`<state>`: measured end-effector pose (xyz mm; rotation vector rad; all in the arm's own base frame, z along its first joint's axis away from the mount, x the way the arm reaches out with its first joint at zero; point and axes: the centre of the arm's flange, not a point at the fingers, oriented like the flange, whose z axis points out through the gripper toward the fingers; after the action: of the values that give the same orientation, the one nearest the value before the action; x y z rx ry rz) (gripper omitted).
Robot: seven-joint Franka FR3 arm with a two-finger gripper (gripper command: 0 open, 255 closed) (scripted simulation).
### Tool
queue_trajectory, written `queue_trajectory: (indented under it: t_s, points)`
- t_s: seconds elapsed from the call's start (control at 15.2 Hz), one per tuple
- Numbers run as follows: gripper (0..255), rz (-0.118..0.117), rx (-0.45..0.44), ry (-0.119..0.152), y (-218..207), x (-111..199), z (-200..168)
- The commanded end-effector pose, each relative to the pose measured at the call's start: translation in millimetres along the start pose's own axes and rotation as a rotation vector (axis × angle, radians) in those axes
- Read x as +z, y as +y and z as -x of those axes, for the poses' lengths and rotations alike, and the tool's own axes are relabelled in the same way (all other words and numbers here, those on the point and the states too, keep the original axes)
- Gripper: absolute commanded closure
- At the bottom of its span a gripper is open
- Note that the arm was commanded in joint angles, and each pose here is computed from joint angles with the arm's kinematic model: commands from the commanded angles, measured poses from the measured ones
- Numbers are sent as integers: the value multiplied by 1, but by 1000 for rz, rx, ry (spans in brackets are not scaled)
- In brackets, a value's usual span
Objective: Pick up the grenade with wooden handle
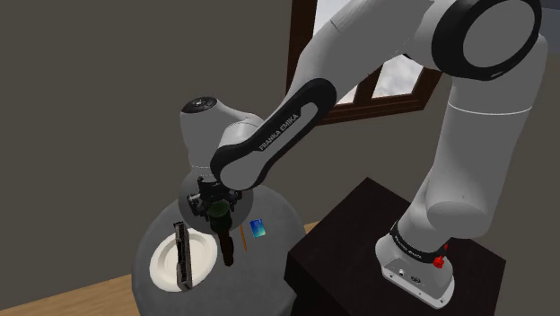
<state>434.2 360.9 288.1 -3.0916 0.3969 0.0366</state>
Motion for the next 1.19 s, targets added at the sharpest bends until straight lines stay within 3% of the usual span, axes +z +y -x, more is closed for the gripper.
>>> queue_trajectory:
  t_s: [0.0,0.13,1.12]
  points:
    - [255,1,0,-1,0,0,0]
    - [255,1,0,-1,0,1,0]
    - [255,1,0,-1,-1,-78,3]
